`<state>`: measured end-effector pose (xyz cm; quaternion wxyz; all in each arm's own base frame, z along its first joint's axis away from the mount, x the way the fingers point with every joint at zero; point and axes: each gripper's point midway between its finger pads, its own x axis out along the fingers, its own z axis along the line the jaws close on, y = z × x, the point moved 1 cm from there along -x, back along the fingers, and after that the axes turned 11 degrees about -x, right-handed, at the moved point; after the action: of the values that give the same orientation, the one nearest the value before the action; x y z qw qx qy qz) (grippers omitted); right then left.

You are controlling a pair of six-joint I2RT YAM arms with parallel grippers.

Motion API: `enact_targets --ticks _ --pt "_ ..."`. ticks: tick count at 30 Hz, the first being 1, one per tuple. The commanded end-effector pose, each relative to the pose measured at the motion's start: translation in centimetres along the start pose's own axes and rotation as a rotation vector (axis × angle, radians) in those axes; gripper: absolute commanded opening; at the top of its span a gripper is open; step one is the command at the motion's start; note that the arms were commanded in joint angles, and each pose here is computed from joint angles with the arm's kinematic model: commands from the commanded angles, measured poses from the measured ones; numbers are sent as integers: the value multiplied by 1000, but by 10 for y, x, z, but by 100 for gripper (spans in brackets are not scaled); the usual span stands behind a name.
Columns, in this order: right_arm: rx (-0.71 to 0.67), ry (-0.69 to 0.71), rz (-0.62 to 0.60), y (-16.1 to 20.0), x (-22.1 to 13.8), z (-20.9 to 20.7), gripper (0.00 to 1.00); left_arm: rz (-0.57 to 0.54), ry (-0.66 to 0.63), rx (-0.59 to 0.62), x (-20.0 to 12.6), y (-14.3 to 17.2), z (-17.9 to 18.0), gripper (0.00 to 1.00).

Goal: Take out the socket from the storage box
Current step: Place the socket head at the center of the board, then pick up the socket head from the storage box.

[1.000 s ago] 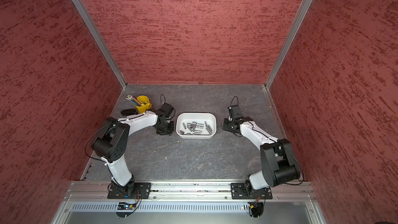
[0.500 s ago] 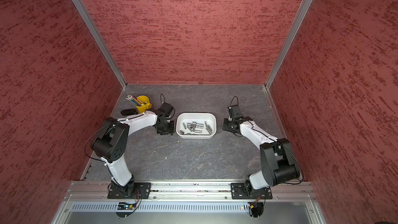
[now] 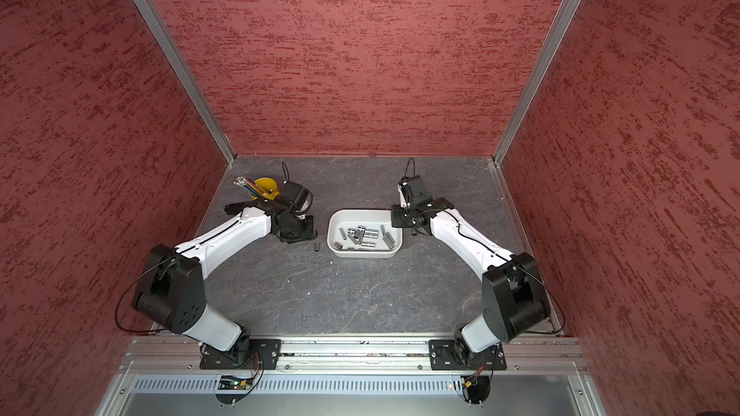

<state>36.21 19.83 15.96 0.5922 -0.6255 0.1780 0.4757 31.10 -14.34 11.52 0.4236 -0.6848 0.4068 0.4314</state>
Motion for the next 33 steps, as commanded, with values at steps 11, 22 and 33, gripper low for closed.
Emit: enact_targets --ticks 11,22,33 --pt "-401 -50 289 -11 85 61 31 -24 26 65 -60 23 16 46" --pt "-509 -35 427 3 117 60 30 -31 8 78 -56 28 25 46" --pt "-522 -49 454 14 141 59 30 -26 1 77 -52 30 30 46"
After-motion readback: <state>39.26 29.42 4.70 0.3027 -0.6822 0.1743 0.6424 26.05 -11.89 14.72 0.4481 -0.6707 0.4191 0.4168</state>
